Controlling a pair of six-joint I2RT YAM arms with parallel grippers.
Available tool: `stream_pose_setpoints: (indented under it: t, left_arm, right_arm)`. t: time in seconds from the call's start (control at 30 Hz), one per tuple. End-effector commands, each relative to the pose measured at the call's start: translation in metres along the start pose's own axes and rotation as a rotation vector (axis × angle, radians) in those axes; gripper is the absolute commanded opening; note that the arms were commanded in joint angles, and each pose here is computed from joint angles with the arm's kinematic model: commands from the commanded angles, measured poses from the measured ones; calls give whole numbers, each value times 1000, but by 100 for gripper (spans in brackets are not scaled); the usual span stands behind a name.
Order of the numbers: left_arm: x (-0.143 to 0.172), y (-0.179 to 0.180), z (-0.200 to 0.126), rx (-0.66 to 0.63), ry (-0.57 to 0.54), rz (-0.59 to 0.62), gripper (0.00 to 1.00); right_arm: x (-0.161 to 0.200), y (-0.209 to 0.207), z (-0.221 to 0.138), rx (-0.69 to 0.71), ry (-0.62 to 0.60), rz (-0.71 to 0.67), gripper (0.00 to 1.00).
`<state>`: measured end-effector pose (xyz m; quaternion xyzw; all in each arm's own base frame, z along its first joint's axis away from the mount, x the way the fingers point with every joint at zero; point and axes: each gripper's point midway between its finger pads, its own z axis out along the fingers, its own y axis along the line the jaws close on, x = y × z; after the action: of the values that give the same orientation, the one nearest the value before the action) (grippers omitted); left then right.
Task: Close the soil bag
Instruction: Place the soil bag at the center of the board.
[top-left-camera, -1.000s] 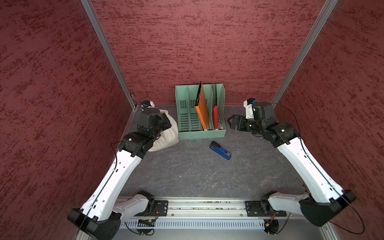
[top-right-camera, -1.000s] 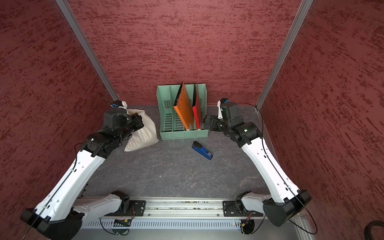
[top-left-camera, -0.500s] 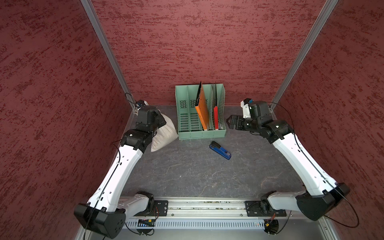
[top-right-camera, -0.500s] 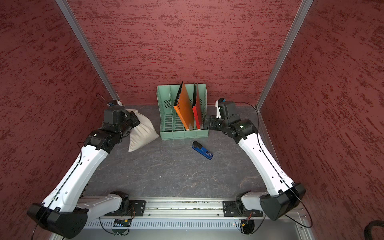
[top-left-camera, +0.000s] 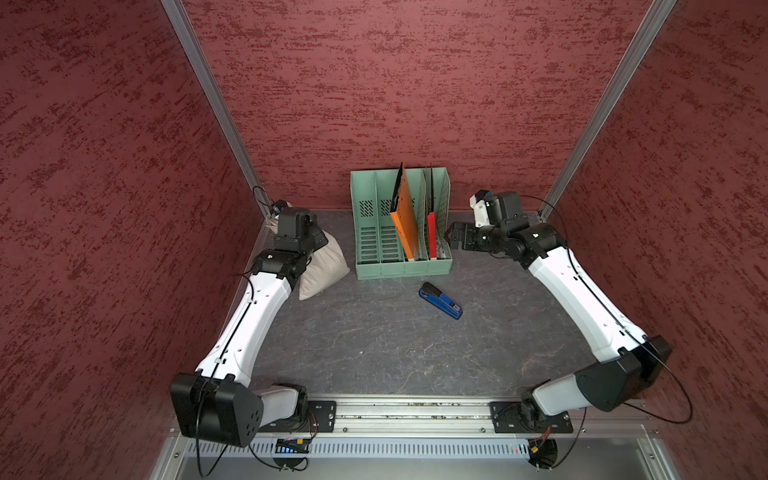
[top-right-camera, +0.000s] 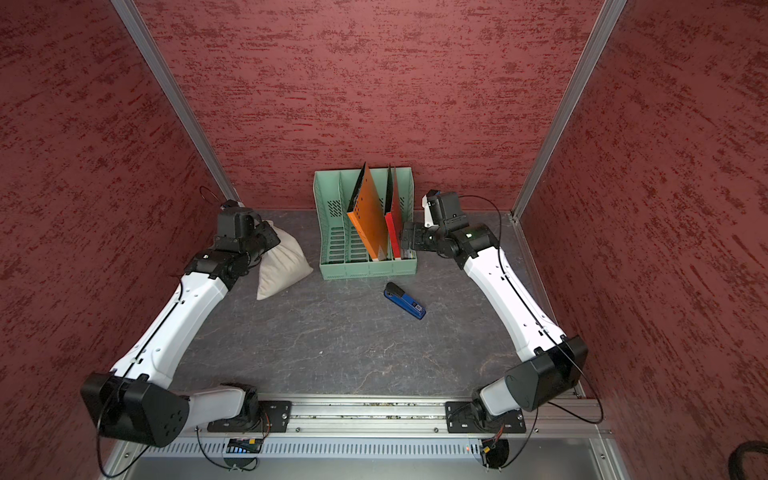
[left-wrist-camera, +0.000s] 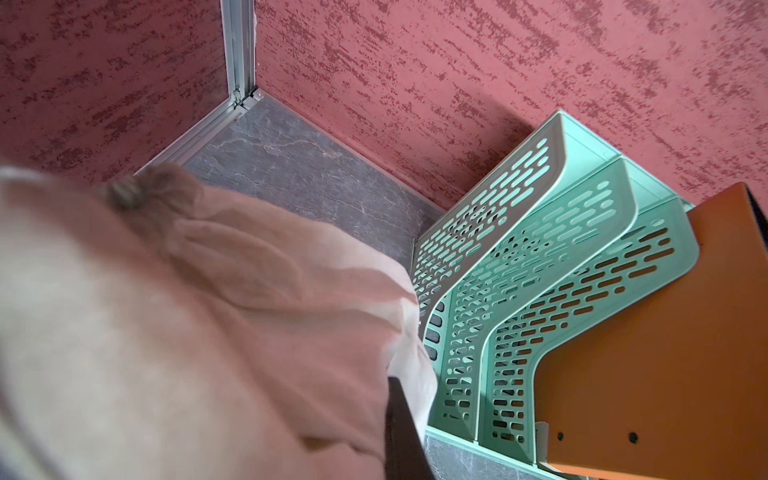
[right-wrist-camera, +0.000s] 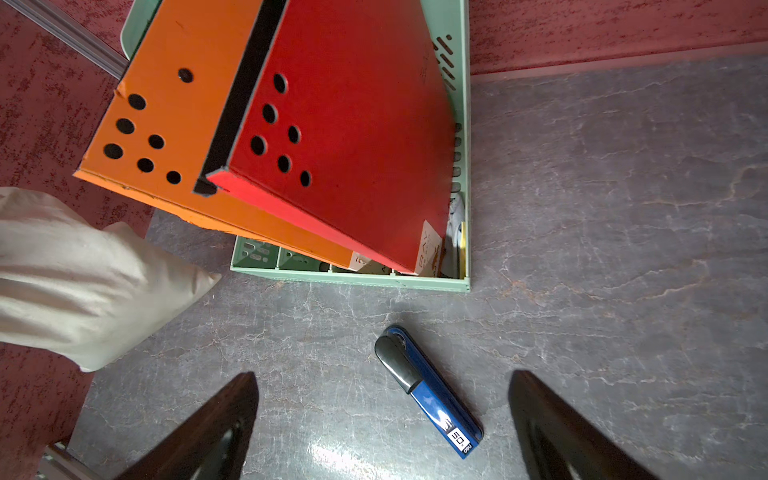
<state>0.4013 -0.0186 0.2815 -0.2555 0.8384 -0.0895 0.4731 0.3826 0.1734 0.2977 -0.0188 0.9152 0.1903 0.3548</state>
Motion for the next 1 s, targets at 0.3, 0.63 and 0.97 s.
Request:
stream_pose_setpoints:
  t: [0.3,0.63,0.97]
  left_arm:
    - [-13,-25,52,81,-38,6,0]
    - [5,-50,85,153,35,-6,0]
    - [45,-42,83,151,123,-54,0]
  right_arm:
    - [-13,-1,1,-3,2,-5,98]
    - [-9,-7,-7,19,4,1,98]
    - [1,-12,-16,21,-1,28,98]
